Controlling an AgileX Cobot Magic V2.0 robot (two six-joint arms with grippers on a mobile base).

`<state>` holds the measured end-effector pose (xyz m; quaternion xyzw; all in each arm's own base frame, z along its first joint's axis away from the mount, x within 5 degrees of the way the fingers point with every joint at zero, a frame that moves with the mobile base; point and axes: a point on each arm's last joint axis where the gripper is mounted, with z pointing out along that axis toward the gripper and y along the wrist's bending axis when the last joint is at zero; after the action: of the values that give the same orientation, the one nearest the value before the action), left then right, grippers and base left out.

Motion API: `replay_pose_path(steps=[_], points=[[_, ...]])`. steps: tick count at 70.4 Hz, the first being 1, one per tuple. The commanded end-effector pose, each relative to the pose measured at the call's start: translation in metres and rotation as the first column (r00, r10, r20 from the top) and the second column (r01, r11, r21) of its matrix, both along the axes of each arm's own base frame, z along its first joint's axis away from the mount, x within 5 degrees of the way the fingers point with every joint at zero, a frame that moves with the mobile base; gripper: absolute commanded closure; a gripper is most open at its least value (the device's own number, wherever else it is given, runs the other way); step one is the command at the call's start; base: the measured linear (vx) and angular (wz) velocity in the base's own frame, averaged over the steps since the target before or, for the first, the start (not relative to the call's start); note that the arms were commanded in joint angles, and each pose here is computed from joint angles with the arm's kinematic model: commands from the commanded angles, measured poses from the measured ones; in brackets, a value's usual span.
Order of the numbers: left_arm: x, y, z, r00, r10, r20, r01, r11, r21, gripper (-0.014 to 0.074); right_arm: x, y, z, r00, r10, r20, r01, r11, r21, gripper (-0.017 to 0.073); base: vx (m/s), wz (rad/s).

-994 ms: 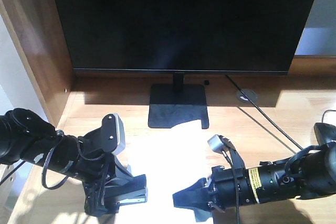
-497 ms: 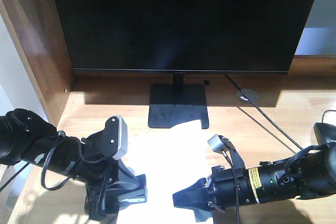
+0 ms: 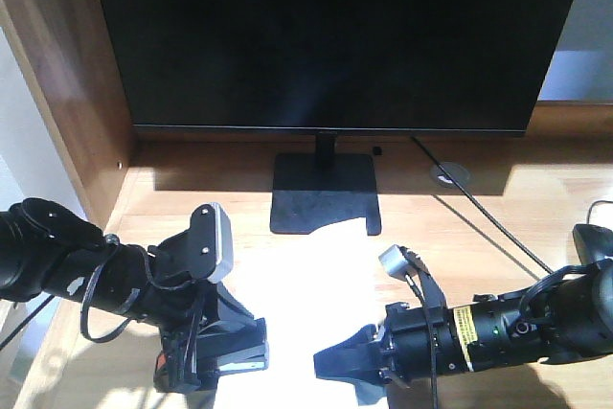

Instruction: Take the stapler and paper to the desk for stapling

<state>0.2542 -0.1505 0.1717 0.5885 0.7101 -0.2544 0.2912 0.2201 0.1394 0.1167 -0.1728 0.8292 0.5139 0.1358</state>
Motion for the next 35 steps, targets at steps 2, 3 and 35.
replay_pose_path(steps=[2, 3, 35], points=[[0.002, -0.005, 0.015, 0.999, -0.004, 0.040, 0.006, 0.998, -0.056, 0.0600, 0.003, 0.004, 0.016, 0.999, 0.008, 0.044, -0.011, 0.996, 0.086, 0.0562, 0.00, 0.00], [0.002, -0.005, 0.015, 0.999, -0.003, 0.041, 0.006, 0.998, -0.055, 0.0600, 0.003, 0.004, 0.016, 0.999, 0.008, 0.044, -0.011, 0.996, 0.086, 0.0562, 0.00, 0.00], [0.002, -0.008, -0.001, 0.999, -0.035, -0.024, 0.034, 0.998, -0.055, 0.0600, 0.003, 0.004, 0.016, 0.999, 0.008, 0.044, -0.011, 0.996, 0.086, 0.0562, 0.00, 0.00]])
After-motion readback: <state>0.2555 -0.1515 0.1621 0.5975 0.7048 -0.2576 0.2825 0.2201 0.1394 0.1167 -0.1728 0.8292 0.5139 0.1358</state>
